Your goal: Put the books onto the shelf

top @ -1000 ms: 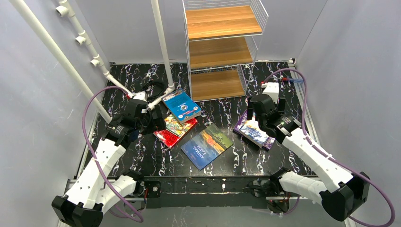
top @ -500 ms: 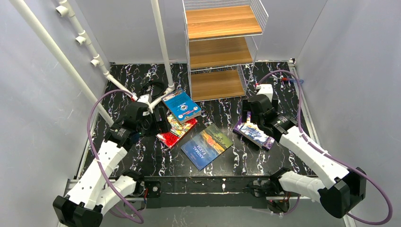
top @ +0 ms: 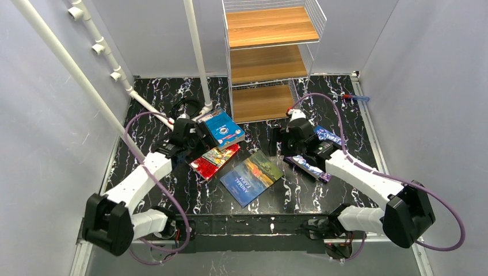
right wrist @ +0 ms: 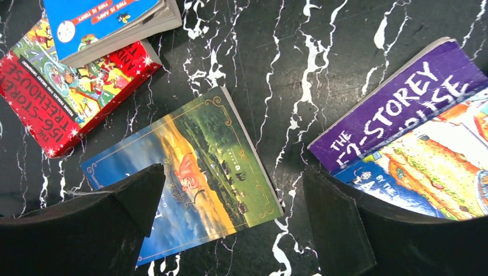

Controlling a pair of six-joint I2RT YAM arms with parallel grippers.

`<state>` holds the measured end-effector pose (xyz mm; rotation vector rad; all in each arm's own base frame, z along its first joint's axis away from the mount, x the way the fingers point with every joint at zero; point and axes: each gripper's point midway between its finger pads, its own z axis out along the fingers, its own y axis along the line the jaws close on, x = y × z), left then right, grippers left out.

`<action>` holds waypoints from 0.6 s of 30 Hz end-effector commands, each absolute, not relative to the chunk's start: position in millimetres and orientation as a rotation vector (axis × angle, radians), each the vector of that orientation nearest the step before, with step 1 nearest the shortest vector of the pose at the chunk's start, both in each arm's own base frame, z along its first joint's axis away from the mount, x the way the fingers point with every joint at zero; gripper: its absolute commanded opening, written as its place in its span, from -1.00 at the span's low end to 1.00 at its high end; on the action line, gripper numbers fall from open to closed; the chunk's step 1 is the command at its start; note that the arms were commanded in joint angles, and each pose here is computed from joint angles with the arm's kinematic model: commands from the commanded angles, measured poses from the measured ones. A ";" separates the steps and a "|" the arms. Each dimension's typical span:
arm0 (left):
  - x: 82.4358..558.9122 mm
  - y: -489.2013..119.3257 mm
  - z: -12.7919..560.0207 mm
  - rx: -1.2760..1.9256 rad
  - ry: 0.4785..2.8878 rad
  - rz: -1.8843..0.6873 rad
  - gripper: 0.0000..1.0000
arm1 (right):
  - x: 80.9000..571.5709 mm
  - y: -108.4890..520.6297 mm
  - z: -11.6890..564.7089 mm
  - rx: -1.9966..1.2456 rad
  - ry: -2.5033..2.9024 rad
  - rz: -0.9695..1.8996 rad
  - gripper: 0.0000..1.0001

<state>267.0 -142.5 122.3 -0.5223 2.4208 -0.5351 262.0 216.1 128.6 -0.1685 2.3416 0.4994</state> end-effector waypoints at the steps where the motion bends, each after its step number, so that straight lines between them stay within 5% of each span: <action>1: 311.6 -156.4 131.1 -0.703 2.273 -0.615 0.88 | 269.0 209.3 156.9 -0.132 2.244 0.489 0.97; 18: 341.7 -181.7 62.3 -0.917 2.290 -0.673 0.81 | 253.5 179.1 165.0 -0.082 2.222 0.413 0.97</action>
